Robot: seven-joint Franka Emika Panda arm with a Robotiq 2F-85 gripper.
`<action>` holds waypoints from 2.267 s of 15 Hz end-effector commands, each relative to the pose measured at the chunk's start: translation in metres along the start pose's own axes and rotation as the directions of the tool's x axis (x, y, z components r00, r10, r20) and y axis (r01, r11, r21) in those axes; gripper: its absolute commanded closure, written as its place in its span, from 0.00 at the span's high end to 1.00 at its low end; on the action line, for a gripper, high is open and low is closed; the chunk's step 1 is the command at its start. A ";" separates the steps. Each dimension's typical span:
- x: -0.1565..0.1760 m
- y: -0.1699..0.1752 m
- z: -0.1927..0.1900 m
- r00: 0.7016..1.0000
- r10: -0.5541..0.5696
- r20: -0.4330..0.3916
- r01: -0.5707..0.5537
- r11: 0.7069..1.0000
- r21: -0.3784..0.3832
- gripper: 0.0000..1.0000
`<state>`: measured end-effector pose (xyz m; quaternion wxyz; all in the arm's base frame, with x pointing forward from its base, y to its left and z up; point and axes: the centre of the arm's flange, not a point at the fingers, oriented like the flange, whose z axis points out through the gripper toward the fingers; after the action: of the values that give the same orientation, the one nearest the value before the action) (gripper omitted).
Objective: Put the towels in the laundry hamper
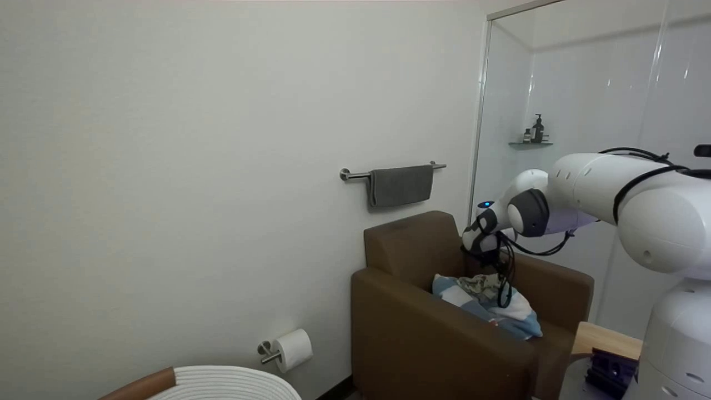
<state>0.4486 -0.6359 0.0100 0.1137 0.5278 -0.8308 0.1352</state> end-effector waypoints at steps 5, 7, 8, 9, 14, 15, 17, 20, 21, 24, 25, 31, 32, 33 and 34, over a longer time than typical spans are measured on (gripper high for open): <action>0.018 -0.019 0.080 0.997 0.070 0.030 -0.069 0.997 -0.023 1.00; 0.017 -0.015 0.085 0.996 0.084 0.033 -0.083 0.996 -0.043 1.00; 0.018 -0.013 0.087 0.996 0.088 0.033 -0.087 0.995 -0.044 0.75; 0.018 -0.012 0.087 0.996 0.087 0.030 -0.086 0.995 -0.045 0.73; 0.025 -0.012 0.086 0.991 0.131 0.005 -0.131 0.991 -0.022 0.39; 0.026 -0.011 0.086 0.990 0.139 0.000 -0.139 0.990 -0.018 0.34; 0.029 -0.010 0.087 0.988 0.155 -0.010 -0.155 0.988 -0.015 0.21; 0.034 -0.008 0.087 0.985 0.170 -0.015 -0.170 0.985 -0.012 0.08; 0.035 -0.008 0.087 0.985 0.173 -0.016 -0.173 0.985 -0.013 0.07; 0.035 -0.008 0.088 0.987 0.163 -0.012 -0.163 0.986 -0.017 0.06; 0.035 -0.009 0.087 0.989 0.149 -0.001 -0.149 0.989 -0.021 0.08; 0.010 -0.015 0.006 0.992 -0.042 0.115 0.041 0.999 0.008 0.11; 0.005 -0.019 -0.009 0.988 -0.076 0.131 0.075 0.997 0.014 0.11; -0.004 -0.024 -0.026 0.984 -0.107 0.144 0.106 0.994 0.018 0.11; -0.011 -0.030 -0.038 0.978 -0.133 0.159 0.130 0.991 0.024 0.11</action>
<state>0.4564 -0.6352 0.0191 0.0689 0.5527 -0.8231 0.1107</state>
